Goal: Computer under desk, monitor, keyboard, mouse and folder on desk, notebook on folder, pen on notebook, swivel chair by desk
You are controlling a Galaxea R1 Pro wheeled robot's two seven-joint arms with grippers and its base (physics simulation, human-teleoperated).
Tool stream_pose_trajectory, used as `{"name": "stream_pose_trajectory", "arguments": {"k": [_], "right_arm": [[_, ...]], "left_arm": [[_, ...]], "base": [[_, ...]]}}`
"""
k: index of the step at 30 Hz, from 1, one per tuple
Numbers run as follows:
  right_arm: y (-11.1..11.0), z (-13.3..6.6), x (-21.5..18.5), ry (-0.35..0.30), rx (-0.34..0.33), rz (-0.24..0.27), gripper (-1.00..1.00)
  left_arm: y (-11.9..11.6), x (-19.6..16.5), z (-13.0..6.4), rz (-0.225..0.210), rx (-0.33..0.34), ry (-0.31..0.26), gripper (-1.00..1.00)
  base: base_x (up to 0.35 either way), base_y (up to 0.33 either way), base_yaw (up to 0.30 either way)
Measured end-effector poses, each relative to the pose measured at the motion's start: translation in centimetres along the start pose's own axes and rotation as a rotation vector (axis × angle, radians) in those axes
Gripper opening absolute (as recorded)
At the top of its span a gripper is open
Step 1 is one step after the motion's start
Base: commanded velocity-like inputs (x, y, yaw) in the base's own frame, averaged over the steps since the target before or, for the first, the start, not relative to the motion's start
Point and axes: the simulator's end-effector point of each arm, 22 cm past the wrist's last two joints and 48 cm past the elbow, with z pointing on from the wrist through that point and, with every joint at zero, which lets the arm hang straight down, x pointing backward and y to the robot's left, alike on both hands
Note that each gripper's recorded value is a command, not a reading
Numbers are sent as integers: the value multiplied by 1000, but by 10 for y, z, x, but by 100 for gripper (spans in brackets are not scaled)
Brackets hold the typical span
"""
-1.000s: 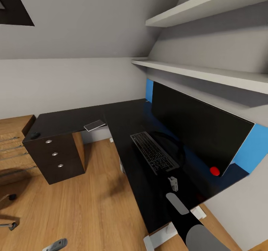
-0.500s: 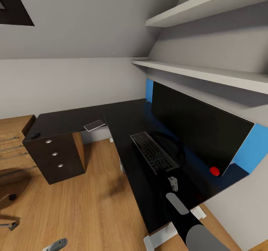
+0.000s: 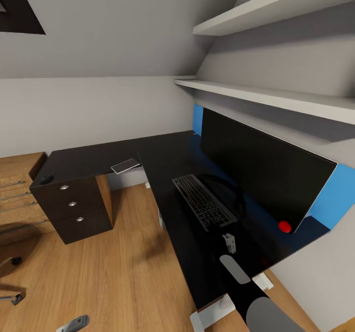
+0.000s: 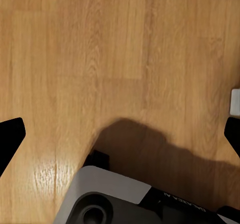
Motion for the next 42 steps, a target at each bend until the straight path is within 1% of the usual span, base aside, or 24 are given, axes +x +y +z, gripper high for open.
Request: {"name": "stream_pose_trajectory", "arguments": {"k": [6, 25, 26, 42], "right_arm": [[0, 0, 0, 0, 0, 0, -100], [1, 0, 0, 0, -1, -1, -100], [1, 0, 0, 0, -1, -1, 100], [1, 0, -1, -1, -2, -2, 100]], "left_arm": [[0, 0, 0, 0, 0, -1, 100], [0, 0, 0, 0, 0, 2, 100], [0, 0, 0, 0, 0, 2, 100], [1, 0, 0, -1, -2, 2, 100]], "base": [[95, 0, 0], [5, 0, 0], [0, 0, 0], [0, 0, 0]]}}
